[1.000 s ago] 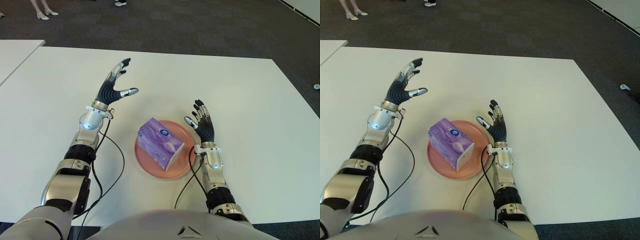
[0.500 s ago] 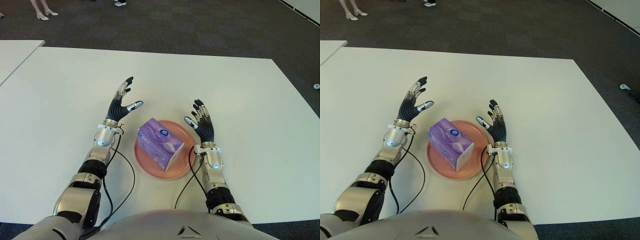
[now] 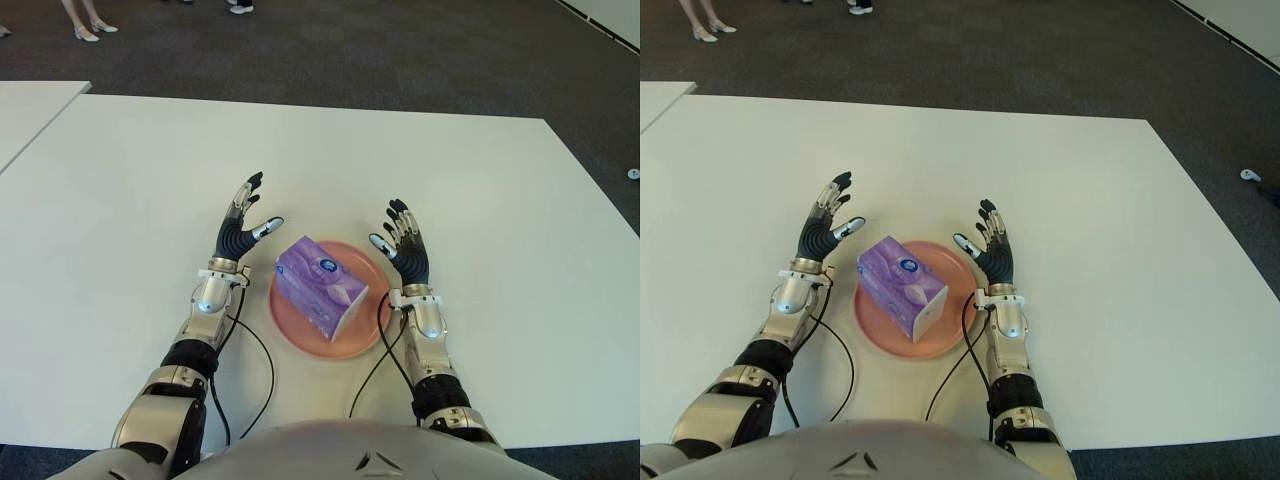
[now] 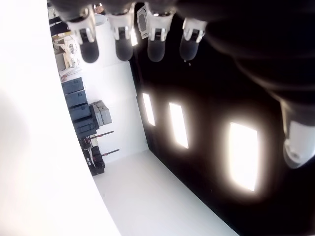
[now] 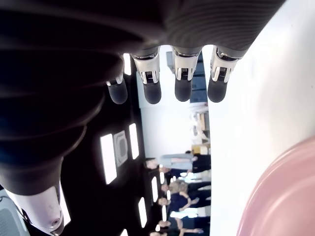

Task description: Put the tissue paper into the plate.

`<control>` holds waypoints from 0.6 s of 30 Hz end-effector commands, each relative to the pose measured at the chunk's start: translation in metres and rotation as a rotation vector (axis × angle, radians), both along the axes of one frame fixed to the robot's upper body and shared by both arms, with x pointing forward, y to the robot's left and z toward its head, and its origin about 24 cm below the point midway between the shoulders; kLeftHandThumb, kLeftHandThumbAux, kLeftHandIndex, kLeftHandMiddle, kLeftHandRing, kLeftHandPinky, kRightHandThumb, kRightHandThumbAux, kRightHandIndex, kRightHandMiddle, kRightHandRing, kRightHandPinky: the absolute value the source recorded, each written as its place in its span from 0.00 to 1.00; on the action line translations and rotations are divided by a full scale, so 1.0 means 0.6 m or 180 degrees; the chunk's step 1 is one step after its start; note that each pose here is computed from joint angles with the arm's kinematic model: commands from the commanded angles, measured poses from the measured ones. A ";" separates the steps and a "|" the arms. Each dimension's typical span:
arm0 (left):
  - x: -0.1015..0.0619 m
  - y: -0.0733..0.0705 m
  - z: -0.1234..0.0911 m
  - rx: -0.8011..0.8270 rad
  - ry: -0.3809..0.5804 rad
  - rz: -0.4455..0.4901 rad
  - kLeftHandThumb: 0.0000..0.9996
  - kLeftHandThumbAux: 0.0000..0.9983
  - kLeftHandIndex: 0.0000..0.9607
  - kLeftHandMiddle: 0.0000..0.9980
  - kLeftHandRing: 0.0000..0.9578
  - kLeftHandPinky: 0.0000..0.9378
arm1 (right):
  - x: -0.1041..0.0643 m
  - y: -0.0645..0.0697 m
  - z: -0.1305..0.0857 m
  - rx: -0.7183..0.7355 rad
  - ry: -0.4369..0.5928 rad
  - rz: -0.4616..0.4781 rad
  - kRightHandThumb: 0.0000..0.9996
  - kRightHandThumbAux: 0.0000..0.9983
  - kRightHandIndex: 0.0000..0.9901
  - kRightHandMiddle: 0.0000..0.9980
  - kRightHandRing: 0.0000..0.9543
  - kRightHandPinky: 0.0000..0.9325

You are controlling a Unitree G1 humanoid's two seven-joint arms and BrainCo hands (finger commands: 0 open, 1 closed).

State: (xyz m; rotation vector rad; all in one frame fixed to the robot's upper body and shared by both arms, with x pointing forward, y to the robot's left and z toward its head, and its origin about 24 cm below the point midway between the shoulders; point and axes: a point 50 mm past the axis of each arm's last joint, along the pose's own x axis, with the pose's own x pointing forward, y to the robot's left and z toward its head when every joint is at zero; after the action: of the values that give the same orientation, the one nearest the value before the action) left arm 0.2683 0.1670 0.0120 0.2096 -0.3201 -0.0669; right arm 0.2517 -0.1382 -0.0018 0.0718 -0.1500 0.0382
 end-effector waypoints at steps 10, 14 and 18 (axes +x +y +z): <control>-0.025 0.015 -0.025 -0.0109 0.0126 0.0254 0.00 0.46 0.00 0.00 0.00 0.00 | -0.045 0.001 -0.059 0.0179 0.0513 -0.0119 0.12 0.69 0.00 0.01 0.00 0.01; -0.028 0.022 -0.031 -0.0199 0.0165 0.0433 0.00 0.48 0.00 0.00 0.00 0.00 | -0.045 0.001 -0.059 0.0172 0.0515 -0.0119 0.12 0.69 0.00 0.01 0.00 0.02; -0.032 0.027 -0.039 -0.0330 0.0257 0.0674 0.00 0.49 0.00 0.00 0.00 0.00 | -0.046 0.000 -0.059 0.0165 0.0506 -0.0111 0.12 0.69 0.00 0.01 0.00 0.02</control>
State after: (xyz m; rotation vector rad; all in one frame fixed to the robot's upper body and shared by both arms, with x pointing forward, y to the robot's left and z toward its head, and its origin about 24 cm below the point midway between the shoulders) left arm 0.2639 0.1787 0.0119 0.1620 -0.3374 0.0776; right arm 0.2520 -0.1381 -0.0017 0.0741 -0.1512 0.0370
